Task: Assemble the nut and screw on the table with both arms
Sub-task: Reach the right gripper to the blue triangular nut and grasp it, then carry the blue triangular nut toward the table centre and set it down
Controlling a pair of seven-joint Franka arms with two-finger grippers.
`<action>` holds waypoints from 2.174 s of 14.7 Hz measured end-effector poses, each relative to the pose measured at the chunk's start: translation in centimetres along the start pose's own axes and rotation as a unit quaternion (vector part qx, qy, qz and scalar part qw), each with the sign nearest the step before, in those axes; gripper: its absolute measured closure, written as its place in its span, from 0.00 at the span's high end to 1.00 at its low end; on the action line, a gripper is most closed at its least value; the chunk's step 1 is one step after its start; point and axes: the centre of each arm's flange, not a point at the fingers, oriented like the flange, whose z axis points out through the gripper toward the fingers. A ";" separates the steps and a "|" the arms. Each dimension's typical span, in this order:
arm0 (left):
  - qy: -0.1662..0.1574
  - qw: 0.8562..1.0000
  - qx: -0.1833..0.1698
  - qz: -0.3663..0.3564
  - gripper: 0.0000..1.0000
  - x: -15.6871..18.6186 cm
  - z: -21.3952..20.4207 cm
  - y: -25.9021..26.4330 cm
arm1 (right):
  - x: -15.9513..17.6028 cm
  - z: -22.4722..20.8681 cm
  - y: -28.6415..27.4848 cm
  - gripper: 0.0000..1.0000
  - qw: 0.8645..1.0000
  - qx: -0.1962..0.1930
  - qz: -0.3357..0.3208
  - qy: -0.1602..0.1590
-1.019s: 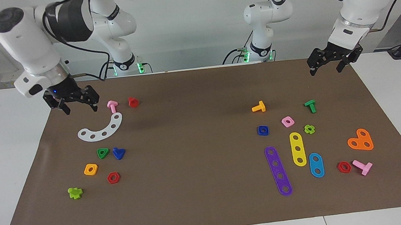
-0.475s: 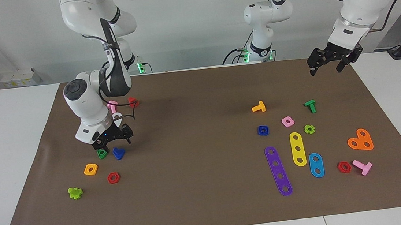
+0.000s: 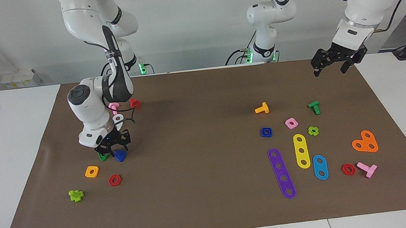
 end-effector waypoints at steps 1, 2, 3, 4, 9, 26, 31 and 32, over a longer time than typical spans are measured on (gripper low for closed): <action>0.000 1.000 0.000 0.000 1.00 0.0 0.0 0.0 | -0.1 0.1 0.2 0.56 1.000 0.000 -0.001 -0.001; 0.000 1.000 0.000 0.000 1.00 0.0 0.0 0.0 | -0.2 0.1 0.3 0.50 1.000 0.000 0.000 -0.001; 0.000 1.000 0.000 0.000 1.00 0.0 0.0 0.0 | -0.2 0.1 0.3 0.49 1.000 0.000 0.000 -0.001; 0.000 1.000 0.000 0.000 1.00 0.0 0.0 0.0 | -0.2 0.1 0.3 0.49 1.000 0.000 0.000 -0.001; 0.000 1.000 0.000 0.000 1.00 0.0 0.0 0.0 | -0.2 0.1 0.3 0.22 1.000 0.003 0.005 0.001; 0.000 1.000 0.000 0.000 1.00 0.0 0.0 0.0 | 12.0 -14.3 -26.7 0.18 0.979 0.059 0.190 0.047; 0.000 1.000 0.000 0.000 1.00 0.0 0.0 0.0 | 13.9 -7.9 -39.4 0.18 0.970 0.068 0.227 0.059; 0.000 1.000 0.000 0.000 1.00 0.0 0.0 0.0 | 14.0 -6.2 -40.6 0.18 0.970 0.061 0.226 0.067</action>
